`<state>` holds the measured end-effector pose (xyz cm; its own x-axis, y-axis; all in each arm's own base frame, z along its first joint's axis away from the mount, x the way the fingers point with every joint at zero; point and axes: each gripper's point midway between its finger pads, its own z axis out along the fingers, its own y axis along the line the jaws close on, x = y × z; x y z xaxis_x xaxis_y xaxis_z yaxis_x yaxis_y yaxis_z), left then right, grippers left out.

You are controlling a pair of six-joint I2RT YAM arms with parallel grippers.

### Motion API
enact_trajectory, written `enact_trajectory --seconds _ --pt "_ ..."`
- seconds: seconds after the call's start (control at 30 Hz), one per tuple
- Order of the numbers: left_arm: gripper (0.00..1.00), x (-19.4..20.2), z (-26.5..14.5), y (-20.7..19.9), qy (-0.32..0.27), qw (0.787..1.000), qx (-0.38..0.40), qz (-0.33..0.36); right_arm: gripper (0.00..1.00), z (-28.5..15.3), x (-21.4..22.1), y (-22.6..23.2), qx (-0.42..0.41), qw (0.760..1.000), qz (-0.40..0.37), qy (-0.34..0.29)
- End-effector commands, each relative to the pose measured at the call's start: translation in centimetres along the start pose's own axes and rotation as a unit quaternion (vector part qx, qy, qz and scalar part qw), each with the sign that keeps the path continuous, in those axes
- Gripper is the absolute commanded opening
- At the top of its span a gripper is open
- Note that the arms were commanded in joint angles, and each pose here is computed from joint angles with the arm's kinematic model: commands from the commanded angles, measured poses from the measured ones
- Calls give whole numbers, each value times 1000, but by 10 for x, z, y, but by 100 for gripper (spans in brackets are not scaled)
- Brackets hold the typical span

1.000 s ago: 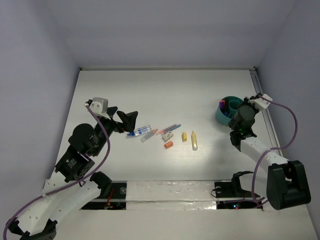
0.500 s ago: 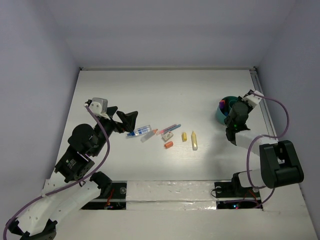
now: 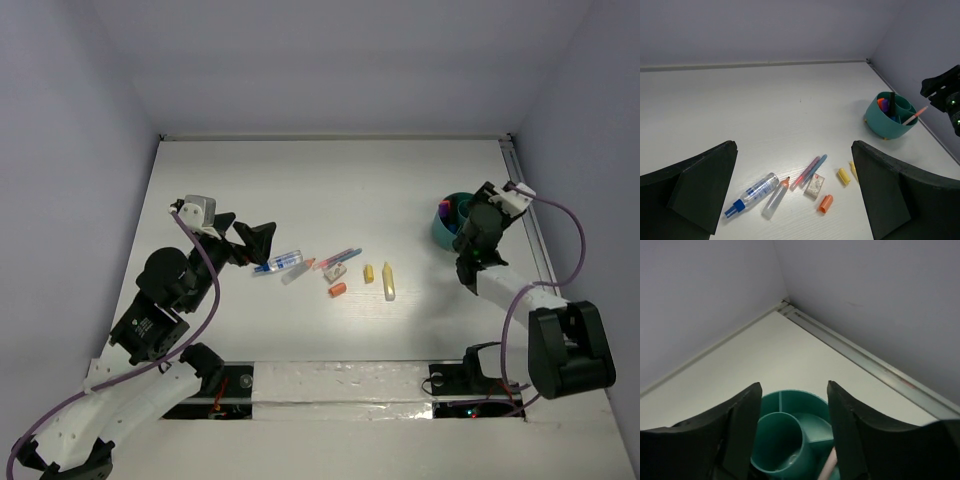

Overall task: Sort the stationery into containers
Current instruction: Place the pen in the storage box, then pick up the pen from the center of the board.

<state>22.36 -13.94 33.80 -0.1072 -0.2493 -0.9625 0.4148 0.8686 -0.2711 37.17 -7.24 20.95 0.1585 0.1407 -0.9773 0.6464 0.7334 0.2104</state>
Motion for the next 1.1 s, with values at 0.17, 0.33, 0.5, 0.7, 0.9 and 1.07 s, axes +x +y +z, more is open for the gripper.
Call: enact_trajectory --seconds 0.17,0.33,0.5,0.7,0.9,1.07 --pt "99 -6 4 2 -18 1000 -7 -1 63 -15 -24 65 -159 984 50 59" --pt "99 -6 6 6 -18 1000 -16 0 57 -68 9 161 -405 898 16 170" --pt "99 -5 8 13 -17 999 -30 0 58 -168 79 250 -601 737 -93 295" --pt "99 -4 9 16 -17 999 -36 0 54 -221 139 269 -640 656 -212 338" --pt "99 -4 10 16 -15 999 -37 0 17 -228 155 260 -595 662 -200 410" --pt "99 -5 9 14 -17 999 -29 -1 19 -238 159 241 -560 681 -163 443"
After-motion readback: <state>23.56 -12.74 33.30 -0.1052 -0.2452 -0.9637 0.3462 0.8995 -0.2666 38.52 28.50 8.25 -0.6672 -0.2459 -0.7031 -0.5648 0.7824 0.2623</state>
